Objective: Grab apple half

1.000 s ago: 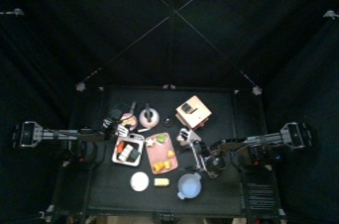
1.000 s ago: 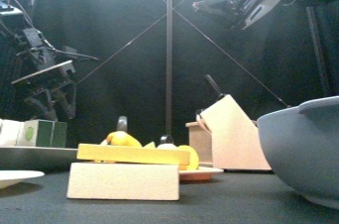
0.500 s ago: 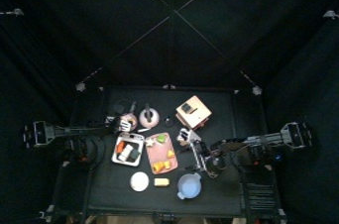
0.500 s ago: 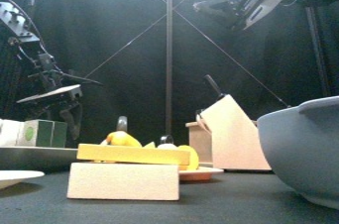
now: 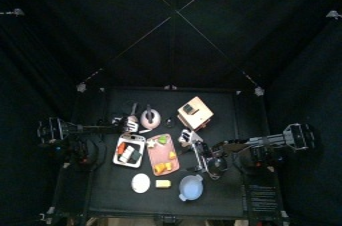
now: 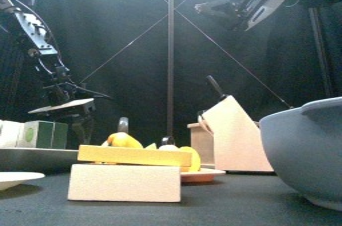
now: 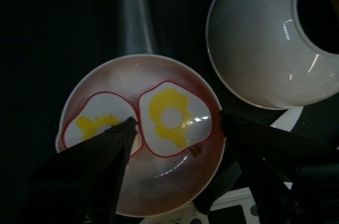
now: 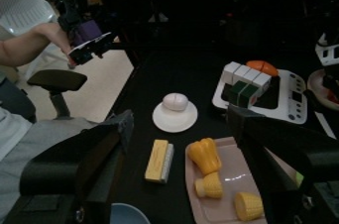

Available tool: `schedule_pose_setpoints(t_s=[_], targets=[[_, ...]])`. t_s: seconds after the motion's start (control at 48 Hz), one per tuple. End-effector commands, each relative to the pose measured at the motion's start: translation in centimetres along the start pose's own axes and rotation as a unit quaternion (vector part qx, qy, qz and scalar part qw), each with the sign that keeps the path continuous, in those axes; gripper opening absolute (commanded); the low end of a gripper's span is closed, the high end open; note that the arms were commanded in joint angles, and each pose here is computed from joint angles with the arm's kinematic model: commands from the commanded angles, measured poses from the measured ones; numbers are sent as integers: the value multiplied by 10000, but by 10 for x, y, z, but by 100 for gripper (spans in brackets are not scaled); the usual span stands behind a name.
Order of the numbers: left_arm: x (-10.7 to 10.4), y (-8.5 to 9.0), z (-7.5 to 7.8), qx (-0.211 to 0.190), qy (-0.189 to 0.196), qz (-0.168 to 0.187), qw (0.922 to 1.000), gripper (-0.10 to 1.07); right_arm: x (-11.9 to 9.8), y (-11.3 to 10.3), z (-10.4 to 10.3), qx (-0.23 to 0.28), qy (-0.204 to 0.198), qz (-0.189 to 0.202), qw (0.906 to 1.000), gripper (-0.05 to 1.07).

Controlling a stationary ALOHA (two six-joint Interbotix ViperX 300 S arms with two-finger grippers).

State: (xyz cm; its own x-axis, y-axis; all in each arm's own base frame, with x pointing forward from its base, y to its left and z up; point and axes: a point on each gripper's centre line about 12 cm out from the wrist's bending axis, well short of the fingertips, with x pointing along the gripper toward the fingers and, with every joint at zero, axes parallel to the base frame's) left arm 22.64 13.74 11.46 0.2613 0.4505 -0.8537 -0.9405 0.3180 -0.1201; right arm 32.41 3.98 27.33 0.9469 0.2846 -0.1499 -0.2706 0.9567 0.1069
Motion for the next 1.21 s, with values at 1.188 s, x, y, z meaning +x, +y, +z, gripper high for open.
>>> schedule_pose_setpoints(t_s=[1.188], targets=[[12,2,0,-140,141,103,9998,83,-1,-4,6,6,-107,-42,9999,104]])
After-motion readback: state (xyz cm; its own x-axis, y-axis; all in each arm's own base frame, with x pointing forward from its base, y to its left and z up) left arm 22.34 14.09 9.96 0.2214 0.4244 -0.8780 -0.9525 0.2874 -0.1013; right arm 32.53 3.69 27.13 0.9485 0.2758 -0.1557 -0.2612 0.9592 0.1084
